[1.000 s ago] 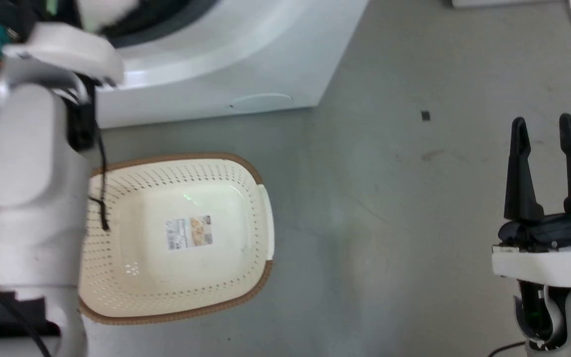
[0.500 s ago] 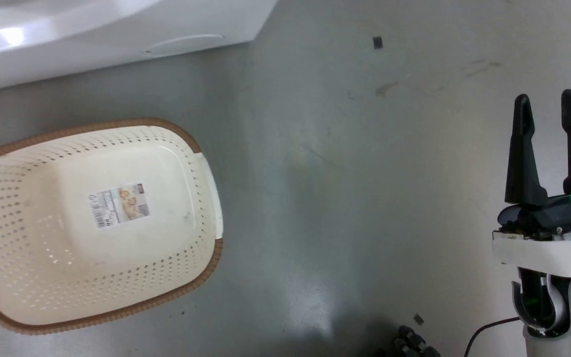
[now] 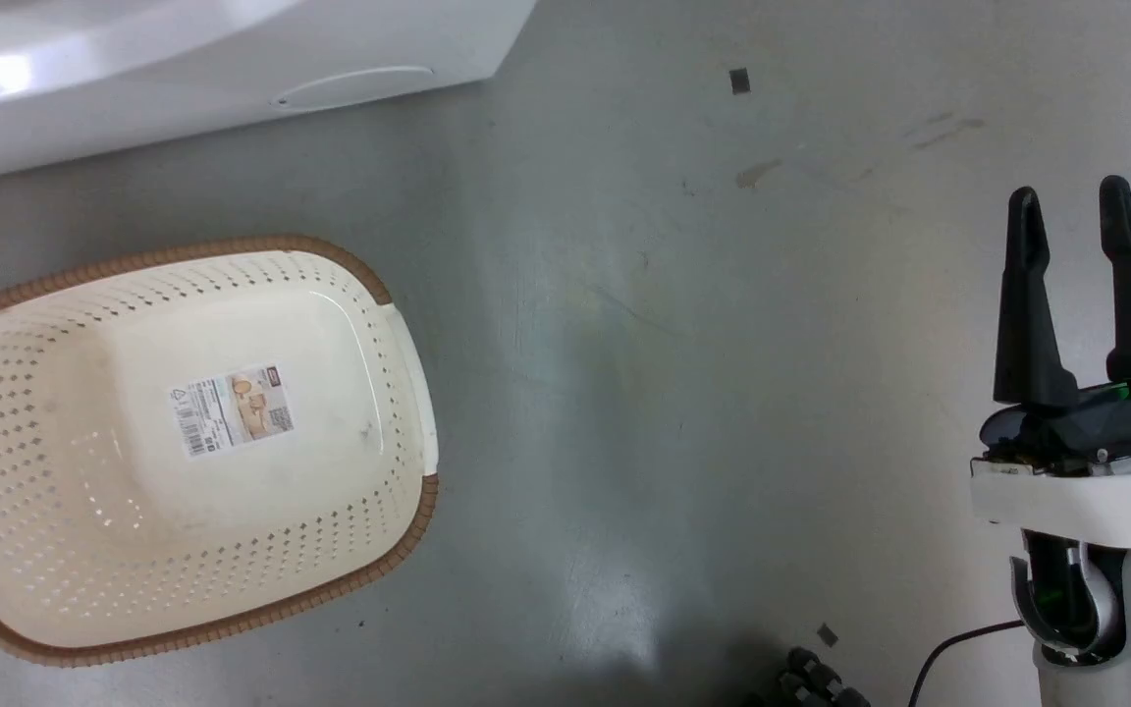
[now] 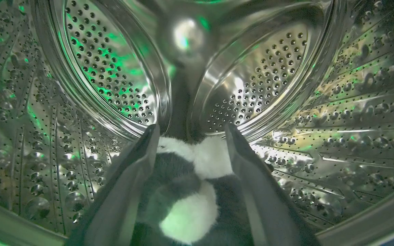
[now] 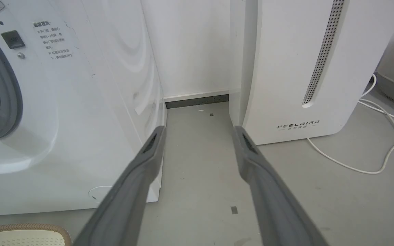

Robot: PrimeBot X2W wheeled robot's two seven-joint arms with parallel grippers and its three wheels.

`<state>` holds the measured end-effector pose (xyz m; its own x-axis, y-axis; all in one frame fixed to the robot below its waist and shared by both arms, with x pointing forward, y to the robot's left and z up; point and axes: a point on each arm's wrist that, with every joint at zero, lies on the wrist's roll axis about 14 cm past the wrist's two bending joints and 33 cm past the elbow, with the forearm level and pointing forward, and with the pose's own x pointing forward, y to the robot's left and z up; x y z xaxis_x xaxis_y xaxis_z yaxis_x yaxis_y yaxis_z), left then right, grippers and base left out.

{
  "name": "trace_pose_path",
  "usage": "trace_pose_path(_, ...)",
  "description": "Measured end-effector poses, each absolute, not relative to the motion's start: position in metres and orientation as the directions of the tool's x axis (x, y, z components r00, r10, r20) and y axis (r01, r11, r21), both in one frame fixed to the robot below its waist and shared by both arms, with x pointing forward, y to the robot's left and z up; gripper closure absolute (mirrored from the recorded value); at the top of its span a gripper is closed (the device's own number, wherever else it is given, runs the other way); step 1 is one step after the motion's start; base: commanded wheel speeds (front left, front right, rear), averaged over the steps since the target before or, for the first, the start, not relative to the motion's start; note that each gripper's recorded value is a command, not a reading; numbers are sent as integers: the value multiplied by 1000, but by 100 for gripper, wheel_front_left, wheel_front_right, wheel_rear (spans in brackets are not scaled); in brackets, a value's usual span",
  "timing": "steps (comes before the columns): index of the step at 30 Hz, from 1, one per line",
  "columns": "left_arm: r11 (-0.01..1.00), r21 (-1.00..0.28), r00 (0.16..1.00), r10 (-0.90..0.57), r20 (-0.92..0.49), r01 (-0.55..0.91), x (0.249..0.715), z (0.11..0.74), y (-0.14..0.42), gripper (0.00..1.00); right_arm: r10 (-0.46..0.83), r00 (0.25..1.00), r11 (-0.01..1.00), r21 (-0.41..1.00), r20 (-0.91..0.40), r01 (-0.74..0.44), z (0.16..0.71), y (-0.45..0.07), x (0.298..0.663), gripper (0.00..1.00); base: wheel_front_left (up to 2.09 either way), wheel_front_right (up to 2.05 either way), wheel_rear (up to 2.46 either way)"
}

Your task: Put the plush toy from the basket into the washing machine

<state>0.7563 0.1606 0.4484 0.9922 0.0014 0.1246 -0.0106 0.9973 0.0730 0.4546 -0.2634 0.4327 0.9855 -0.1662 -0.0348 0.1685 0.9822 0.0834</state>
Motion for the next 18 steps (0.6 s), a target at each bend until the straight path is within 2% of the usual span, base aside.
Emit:
trace_pose_path(8, 997, 55, 996, 43, 81, -48, 718, 449, 170, 0, -133, 991, 987, 91, 29, 130, 458, -252, 456, 0, 0, 0, 0)
trace_pose_path(18, 999, 37, 997, 16, 82, -19, 649, 467, 169, 0, -86, 991, 993, 91, 99, 77, 488, -235, 452, 0, 0, 0, 0)
